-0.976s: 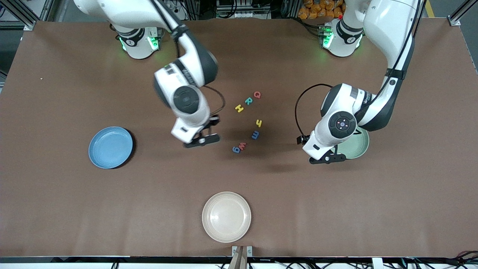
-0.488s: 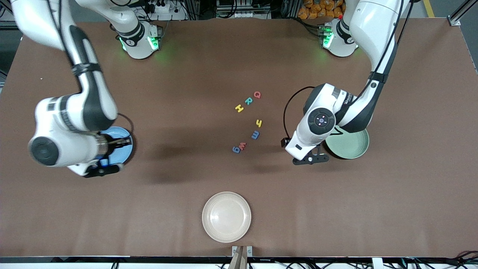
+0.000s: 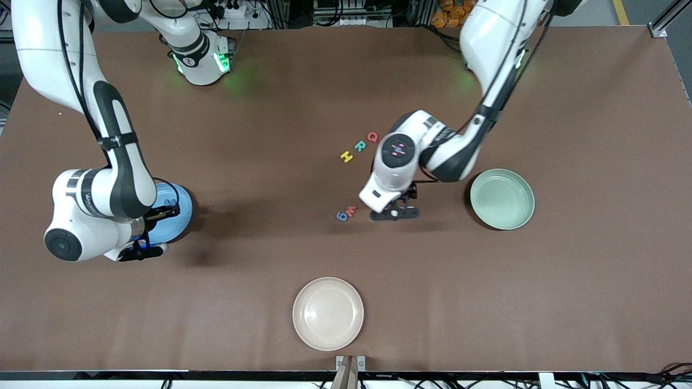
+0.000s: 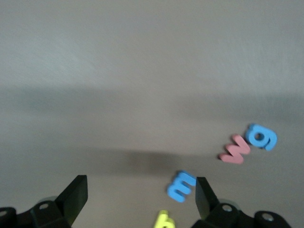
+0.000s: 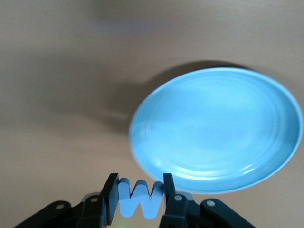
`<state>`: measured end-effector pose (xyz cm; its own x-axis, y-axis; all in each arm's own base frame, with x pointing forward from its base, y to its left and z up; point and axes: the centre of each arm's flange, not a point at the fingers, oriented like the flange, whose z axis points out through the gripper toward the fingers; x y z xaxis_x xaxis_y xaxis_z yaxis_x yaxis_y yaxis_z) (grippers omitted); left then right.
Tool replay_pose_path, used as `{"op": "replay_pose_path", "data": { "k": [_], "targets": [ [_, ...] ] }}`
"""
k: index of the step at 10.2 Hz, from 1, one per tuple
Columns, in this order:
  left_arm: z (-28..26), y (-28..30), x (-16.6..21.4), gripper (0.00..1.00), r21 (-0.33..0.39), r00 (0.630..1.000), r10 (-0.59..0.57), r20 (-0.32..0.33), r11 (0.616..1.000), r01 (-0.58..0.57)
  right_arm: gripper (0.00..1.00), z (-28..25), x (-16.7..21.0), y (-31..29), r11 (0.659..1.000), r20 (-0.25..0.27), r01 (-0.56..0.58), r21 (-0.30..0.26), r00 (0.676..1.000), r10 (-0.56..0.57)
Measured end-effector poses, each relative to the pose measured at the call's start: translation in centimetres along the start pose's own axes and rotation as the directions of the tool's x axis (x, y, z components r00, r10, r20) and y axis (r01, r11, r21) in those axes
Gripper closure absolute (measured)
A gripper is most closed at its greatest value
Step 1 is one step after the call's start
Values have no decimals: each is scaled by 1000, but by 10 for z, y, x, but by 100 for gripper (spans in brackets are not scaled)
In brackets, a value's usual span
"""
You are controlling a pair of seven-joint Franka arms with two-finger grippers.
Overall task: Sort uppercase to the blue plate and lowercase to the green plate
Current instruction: 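Lower the W onto the blue plate and open the right gripper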
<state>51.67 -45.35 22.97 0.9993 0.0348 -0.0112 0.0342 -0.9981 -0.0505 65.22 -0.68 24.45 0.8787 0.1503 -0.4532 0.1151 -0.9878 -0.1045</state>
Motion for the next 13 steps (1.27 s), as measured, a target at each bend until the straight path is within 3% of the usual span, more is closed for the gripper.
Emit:
{"op": "replay_pose_path", "data": {
  "k": [2, 3, 6, 8, 13],
  "targets": [
    [28, 34, -37, 0, 34, 999, 41, 1, 999, -41, 57, 16, 4, 43, 999, -15, 38, 21, 999, -37],
    [31, 44, -49, 0, 37, 998, 60, 3, 997, -60, 48, 20, 2, 61, 998, -24, 61, 31, 998, -60],
    [40, 44, -58, 0, 56, 997, 77, 11, 995, -78, 4, 15, 3, 64, 996, -39, 85, 34, 996, -84],
    [49, 38, -61, 0, 69, 995, 94, 23, 993, -96, 0, 2, 4, 50, 996, -40, 84, 34, 996, -82],
    [58, 25, -68, 0, 47, 987, 160, 20, 986, -161, 0, -74, -5, -22, 997, -23, -80, 2, 997, 80]
  ]
}}
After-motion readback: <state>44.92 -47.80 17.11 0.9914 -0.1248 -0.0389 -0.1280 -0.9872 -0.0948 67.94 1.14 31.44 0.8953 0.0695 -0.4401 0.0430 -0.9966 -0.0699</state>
